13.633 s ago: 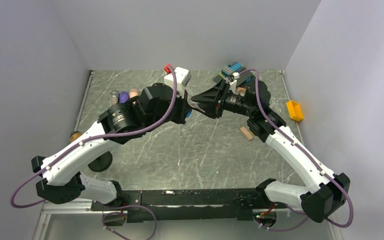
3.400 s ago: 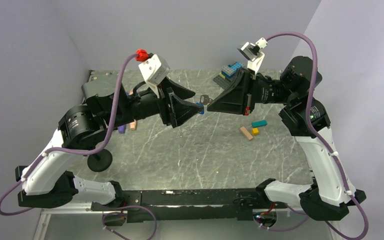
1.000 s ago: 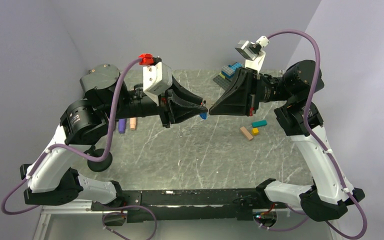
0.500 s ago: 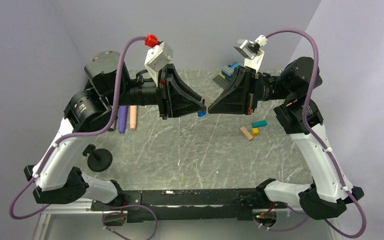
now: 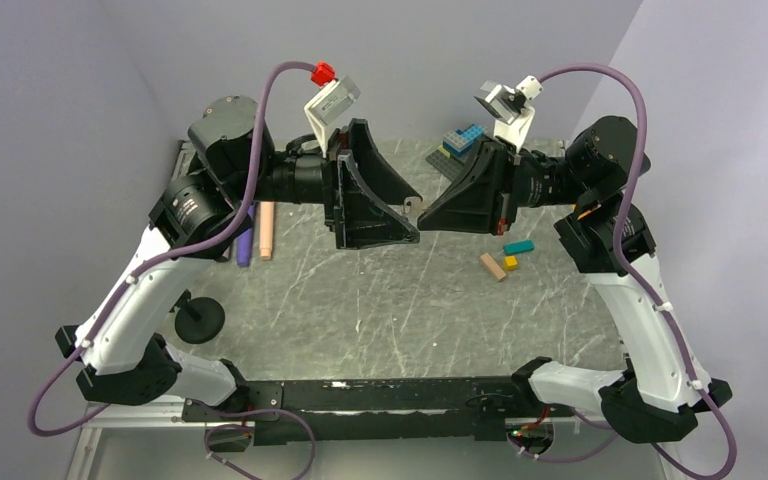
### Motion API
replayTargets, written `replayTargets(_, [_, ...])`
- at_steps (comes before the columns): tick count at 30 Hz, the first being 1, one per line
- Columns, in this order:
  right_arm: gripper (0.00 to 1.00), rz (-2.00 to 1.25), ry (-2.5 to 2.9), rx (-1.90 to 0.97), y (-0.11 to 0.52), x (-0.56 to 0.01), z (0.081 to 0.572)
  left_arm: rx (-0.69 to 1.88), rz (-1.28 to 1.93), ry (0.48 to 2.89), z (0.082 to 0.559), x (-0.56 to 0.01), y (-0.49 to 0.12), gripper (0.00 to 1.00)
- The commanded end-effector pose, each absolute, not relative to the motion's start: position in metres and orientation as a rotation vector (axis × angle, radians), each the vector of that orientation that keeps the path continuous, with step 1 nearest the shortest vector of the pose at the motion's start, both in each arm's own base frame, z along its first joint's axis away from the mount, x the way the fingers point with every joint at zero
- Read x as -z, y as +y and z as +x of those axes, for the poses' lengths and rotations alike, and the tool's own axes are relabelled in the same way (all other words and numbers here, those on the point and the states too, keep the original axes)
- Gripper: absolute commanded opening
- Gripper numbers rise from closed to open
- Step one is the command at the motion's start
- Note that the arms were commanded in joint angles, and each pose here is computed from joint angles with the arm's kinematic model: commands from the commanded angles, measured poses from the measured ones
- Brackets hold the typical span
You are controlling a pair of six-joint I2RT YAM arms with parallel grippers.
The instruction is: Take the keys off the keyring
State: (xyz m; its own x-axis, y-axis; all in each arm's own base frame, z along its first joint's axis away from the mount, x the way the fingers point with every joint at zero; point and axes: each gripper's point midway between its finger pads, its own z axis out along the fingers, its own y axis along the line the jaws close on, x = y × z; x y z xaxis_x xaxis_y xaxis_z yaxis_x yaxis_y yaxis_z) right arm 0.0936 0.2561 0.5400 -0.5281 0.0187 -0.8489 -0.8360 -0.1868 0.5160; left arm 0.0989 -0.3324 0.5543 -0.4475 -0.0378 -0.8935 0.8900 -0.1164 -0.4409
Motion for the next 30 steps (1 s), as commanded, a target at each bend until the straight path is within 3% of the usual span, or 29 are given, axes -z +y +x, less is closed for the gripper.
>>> replayTargets(1, [0.0,-0.902,1.47,-1.714,0.255,-0.546,0.099,1.6,0.918,1.375,0.105,-0.57,-0.323,0.99])
replayTargets(14, [0.0,-0.314,1.849,-1.524,0.253,-0.507,0.168,0.987,0.45,1.623,0.191,-0.518,-0.252,0.99])
replayTargets(30, [0.0,-0.097,1.942,-1.574,0.256,-0.501,0.183,1.177,0.561,1.349,0.165,-0.53,-0.273,0.8])
